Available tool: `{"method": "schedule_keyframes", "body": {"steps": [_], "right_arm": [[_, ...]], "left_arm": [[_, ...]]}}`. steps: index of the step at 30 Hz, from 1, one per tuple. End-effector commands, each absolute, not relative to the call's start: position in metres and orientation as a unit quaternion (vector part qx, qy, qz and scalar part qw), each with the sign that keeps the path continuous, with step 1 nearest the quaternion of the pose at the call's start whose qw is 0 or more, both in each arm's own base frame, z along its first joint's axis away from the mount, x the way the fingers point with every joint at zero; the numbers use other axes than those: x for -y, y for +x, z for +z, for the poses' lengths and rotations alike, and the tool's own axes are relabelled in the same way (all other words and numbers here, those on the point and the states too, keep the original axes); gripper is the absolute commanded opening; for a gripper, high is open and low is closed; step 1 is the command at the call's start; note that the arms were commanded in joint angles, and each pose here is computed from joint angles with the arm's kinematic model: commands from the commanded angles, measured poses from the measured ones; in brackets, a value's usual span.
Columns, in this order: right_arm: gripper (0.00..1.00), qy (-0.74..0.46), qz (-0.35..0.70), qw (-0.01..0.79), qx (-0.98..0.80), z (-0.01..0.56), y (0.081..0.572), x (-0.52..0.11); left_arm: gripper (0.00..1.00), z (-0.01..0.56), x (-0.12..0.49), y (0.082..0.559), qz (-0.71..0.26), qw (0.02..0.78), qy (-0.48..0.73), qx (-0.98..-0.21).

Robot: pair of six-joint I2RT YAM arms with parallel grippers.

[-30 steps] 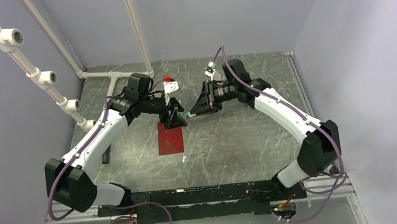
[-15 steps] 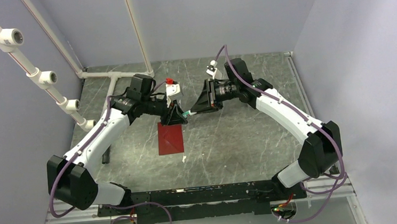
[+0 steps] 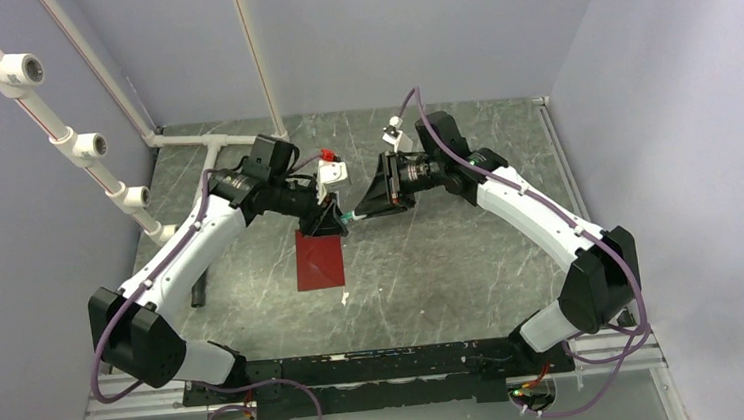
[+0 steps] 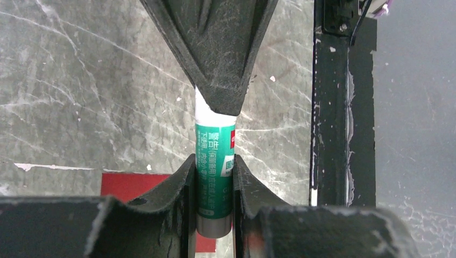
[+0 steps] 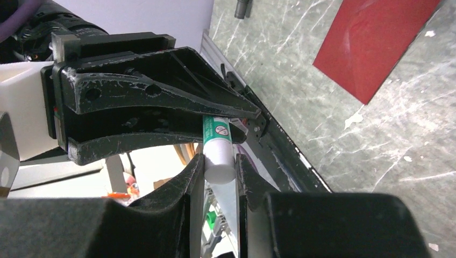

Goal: Place the letter into the envelope and seal it

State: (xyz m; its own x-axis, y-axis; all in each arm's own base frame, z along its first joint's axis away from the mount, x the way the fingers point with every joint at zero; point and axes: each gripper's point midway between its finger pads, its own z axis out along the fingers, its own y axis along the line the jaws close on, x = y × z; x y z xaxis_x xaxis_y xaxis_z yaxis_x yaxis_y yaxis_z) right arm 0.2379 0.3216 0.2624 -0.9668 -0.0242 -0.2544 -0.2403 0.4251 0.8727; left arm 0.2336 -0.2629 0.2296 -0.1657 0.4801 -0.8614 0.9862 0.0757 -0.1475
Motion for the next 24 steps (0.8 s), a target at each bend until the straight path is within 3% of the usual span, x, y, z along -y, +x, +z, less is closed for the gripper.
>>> {"method": "schedule_keyframes", "body": {"steps": [1, 9, 20, 24], "right_arm": [[0.00, -0.103, 0.556, 0.022, -0.824, 0.254, 0.196, -0.349], [0.00, -0.108, 0.601, -0.005, -0.792, 0.266, 0.184, -0.359], [0.00, -0.129, 0.649, 0.008, -0.750, 0.290, 0.183, -0.368], [0.00, -0.126, 0.631, -0.001, -0.766, 0.280, 0.184, -0.368]], "left_arm": [[0.02, 0.310, 0.310, 0.235, -0.392, 0.447, 0.629, -0.501], [0.02, 0.329, 0.324, 0.224, -0.409, 0.461, 0.641, -0.456], [0.02, 0.321, 0.334, 0.209, -0.473, 0.438, 0.626, -0.439], [0.02, 0.316, 0.332, 0.214, -0.454, 0.436, 0.631, -0.454]]}}
